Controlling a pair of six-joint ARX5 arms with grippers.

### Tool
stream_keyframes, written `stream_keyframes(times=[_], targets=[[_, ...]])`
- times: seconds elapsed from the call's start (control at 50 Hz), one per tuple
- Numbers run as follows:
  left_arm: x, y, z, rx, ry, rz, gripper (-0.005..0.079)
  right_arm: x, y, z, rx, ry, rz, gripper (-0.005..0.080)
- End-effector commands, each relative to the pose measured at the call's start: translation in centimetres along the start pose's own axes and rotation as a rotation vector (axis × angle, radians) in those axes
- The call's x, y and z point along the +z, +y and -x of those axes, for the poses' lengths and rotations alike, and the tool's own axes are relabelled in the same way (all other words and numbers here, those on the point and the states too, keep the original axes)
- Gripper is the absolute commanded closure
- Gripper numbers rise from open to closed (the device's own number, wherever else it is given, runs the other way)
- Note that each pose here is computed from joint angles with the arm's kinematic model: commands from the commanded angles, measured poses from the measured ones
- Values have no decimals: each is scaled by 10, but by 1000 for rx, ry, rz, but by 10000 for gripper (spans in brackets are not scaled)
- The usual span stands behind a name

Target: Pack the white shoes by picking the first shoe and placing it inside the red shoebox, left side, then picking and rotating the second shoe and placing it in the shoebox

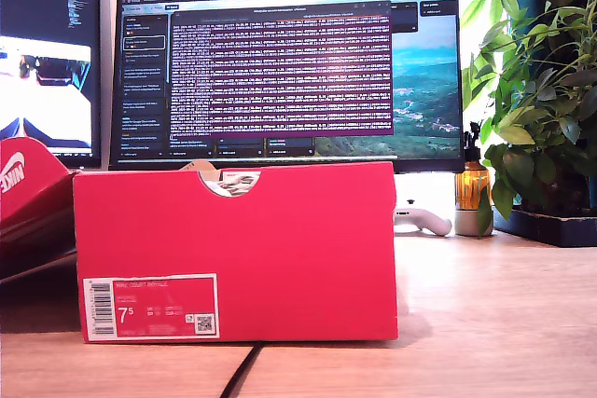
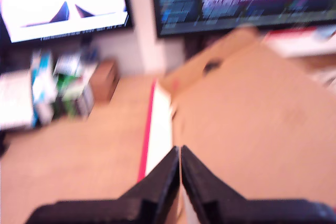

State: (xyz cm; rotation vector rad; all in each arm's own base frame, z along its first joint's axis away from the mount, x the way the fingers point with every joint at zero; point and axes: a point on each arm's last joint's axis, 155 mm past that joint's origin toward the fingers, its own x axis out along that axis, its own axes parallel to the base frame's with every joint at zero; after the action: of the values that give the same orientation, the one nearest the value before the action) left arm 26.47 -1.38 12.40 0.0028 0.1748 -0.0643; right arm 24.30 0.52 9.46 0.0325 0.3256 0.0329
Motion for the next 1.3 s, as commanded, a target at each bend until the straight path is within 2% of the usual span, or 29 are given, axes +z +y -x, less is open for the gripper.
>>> stream_keyframes(times=[0.0,0.2,0.26,0.7,0.92,1.08,1.28], targets=[[-19,2,-1,9,46,16,761,-1,1,1,4,12,-9,763],[-11,1,-1,5,10,40,761,18,0,9,-11,-70,43,763],[-9,1,-1,5,5,40,761,18,-6,9,-39,-69,51,763],[-10,-1,-1,-6,10,44,761,24,-3,6,-25,-118,67,763],[-31,-1,0,-3,91,91,761,22,-3,5,-23,-108,23,763],[-56,-1,4,1,194,96,761,23,-3,5,-23,-111,26,763],[-63,-1,5,5,220,123,761,23,-3,5,-23,-111,26,763]])
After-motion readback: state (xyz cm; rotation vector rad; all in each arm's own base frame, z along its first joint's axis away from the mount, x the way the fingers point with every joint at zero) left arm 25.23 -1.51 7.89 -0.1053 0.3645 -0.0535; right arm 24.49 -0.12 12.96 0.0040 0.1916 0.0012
